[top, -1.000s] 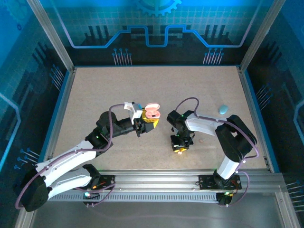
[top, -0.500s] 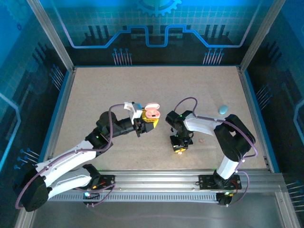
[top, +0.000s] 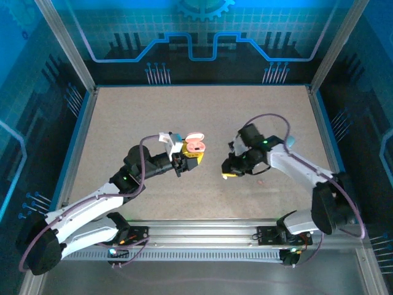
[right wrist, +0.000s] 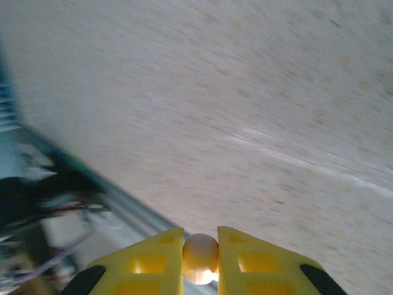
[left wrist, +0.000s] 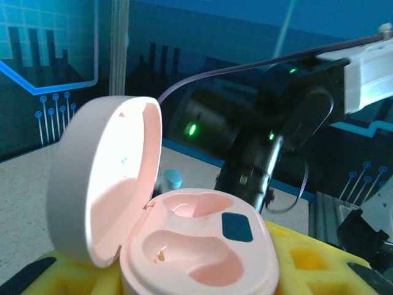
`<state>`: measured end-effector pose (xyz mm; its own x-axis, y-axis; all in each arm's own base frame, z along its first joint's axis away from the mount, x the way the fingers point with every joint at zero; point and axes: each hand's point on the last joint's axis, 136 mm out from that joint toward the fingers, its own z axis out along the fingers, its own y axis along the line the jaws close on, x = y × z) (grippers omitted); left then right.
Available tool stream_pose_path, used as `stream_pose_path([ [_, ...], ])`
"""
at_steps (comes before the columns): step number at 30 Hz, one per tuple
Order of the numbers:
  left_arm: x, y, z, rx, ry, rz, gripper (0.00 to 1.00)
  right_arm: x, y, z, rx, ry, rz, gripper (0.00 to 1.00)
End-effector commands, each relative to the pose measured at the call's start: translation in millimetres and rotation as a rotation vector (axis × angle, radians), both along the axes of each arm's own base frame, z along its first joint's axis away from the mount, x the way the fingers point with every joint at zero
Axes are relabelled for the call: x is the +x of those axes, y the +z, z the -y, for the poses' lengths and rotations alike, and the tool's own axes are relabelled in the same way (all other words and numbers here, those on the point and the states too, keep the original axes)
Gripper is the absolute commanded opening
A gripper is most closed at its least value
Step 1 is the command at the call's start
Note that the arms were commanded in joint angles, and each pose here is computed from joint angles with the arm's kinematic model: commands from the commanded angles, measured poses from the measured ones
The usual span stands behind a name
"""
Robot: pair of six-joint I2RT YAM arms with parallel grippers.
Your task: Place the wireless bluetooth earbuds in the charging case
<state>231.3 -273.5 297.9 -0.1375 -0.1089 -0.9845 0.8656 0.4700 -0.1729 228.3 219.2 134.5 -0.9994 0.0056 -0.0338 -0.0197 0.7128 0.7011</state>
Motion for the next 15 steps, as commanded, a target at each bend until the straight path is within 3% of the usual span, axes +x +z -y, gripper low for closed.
stream_pose_path([
  [1, 5, -1, -8, 0.012, 0.065, 0.036, 0.38, -1, 61, -22, 0.376, 0.074, -0.021, 0.18],
  [6, 13, -10, -15, 0.031, 0.129, 0.047, 0.38, 6, 102, -23, 0.567, 0.118, -0.017, 0.19],
  [15, 21, -28, -17, 0.069, 0.167, 0.057, 0.38, 13, 138, -26, 0.661, 0.162, 0.006, 0.20],
])
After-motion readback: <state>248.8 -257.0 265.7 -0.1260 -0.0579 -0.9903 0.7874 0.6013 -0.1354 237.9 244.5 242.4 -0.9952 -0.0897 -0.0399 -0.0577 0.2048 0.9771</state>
